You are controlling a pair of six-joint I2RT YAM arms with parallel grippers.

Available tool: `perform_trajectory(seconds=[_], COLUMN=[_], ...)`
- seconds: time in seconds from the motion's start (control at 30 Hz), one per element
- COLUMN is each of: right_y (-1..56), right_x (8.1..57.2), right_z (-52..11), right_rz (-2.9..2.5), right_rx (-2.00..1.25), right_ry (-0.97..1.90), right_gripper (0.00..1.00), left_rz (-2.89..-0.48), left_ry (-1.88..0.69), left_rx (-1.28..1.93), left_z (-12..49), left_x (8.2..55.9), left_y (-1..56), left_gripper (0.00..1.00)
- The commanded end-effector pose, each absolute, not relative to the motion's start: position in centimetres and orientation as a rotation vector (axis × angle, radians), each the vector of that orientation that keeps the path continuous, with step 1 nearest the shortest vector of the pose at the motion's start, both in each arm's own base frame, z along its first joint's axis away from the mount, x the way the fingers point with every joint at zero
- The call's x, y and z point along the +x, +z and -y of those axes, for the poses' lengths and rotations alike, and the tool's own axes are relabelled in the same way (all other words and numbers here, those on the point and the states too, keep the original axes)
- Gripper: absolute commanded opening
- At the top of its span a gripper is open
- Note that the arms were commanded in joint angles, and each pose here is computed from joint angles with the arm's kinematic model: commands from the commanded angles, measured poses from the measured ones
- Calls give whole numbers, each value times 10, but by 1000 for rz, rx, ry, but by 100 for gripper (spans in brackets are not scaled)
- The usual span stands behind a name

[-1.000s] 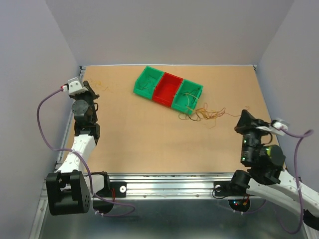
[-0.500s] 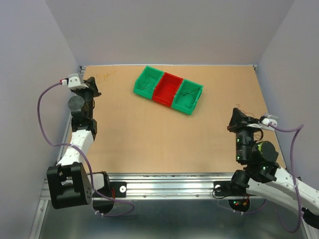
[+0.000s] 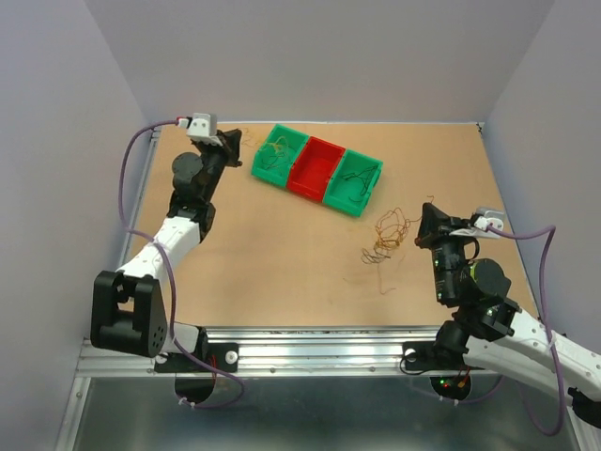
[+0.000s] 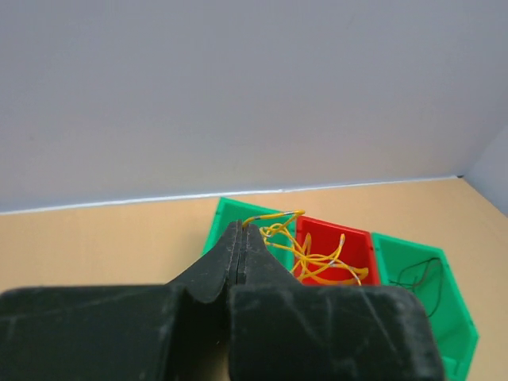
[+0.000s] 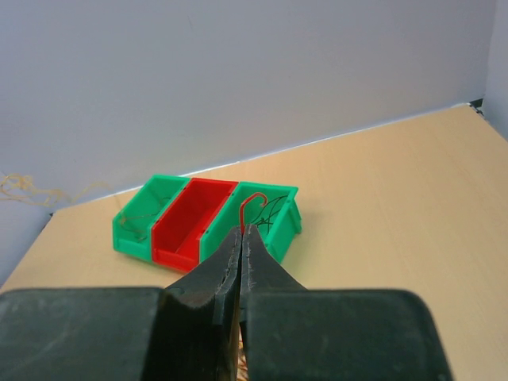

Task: Untangle the cables

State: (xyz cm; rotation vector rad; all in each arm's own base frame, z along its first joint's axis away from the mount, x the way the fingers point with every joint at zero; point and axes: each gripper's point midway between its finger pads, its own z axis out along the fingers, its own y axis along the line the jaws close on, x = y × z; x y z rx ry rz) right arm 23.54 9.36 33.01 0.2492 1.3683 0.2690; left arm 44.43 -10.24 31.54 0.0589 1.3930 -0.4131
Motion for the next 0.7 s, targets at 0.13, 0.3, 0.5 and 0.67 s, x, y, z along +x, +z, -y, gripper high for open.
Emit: perform_trajectory(seconds=[0.13,0.3,0.5,0.67], right_y=[361,360,362,362], right_x=[231,230,225,224], right_z=[-89,-87,-82,-80], right_rz=[-1308,-1307,-1288,-1283], right_rx=[331,346,355,353], right_ry=[362,367,388,394], right_gripper=[1,0,0,0], left_rz=[-1400,-1537,-1659,-1705], left_ry=[-464,-434,-272,-169], left_rx=[50,-12,-47,-74], left_z=[176,202,210,215], left_x=[473,521,551,554], left_y=[349,313,261,235], left_gripper=[0,0,0,0])
